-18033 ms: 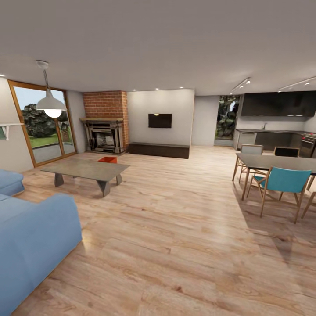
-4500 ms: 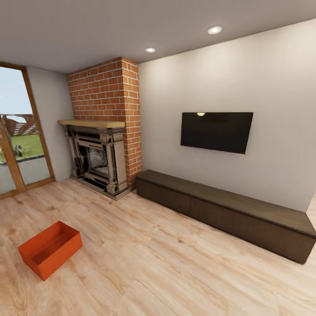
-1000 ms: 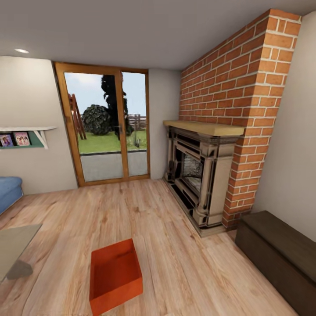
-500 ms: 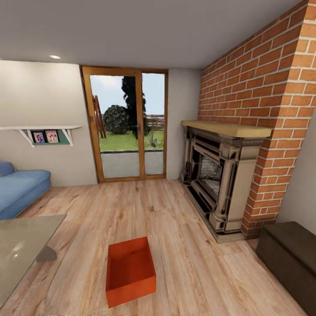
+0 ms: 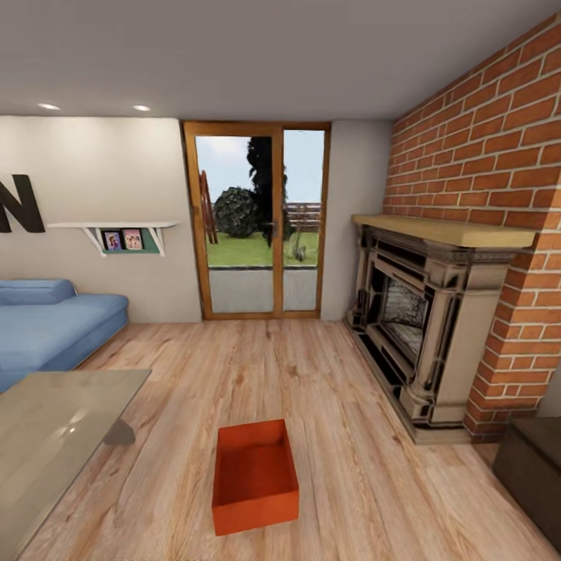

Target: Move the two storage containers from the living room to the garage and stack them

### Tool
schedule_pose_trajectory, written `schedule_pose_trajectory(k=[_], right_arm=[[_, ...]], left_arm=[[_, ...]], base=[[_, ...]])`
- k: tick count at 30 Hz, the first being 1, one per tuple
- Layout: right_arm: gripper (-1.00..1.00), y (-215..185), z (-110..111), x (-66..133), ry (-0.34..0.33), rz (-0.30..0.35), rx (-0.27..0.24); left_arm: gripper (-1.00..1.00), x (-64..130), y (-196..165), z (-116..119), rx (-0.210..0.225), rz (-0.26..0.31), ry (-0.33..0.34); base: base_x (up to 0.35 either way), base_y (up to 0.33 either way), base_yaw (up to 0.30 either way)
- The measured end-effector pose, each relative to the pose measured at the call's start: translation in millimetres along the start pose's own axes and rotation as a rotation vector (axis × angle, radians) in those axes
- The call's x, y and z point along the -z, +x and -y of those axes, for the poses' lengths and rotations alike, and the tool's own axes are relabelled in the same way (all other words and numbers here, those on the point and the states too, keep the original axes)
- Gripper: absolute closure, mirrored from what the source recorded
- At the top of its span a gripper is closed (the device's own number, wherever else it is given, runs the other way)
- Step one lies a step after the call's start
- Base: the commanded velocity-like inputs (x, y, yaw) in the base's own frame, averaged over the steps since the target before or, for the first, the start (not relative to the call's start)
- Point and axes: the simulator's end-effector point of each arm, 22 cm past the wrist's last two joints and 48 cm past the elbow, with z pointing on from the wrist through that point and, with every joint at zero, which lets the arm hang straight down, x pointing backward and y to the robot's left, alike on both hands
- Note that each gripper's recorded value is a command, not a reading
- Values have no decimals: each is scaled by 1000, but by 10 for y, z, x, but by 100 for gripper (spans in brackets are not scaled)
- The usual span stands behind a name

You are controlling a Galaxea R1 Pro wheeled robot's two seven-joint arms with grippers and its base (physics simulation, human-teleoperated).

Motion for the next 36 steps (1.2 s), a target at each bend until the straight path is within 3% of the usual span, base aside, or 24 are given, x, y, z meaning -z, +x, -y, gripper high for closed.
schedule_pose_trajectory(k=[7, 36], right_arm=[[-100, 2, 4, 2, 0, 0, 2], [-100, 4, 14, 2, 2, -1, 1]], left_arm=[[-100, 3, 7, 6, 0, -1, 1], [-100, 2, 5, -7, 1, 0, -1]], base=[[177, 0, 23], [314, 0, 0]])
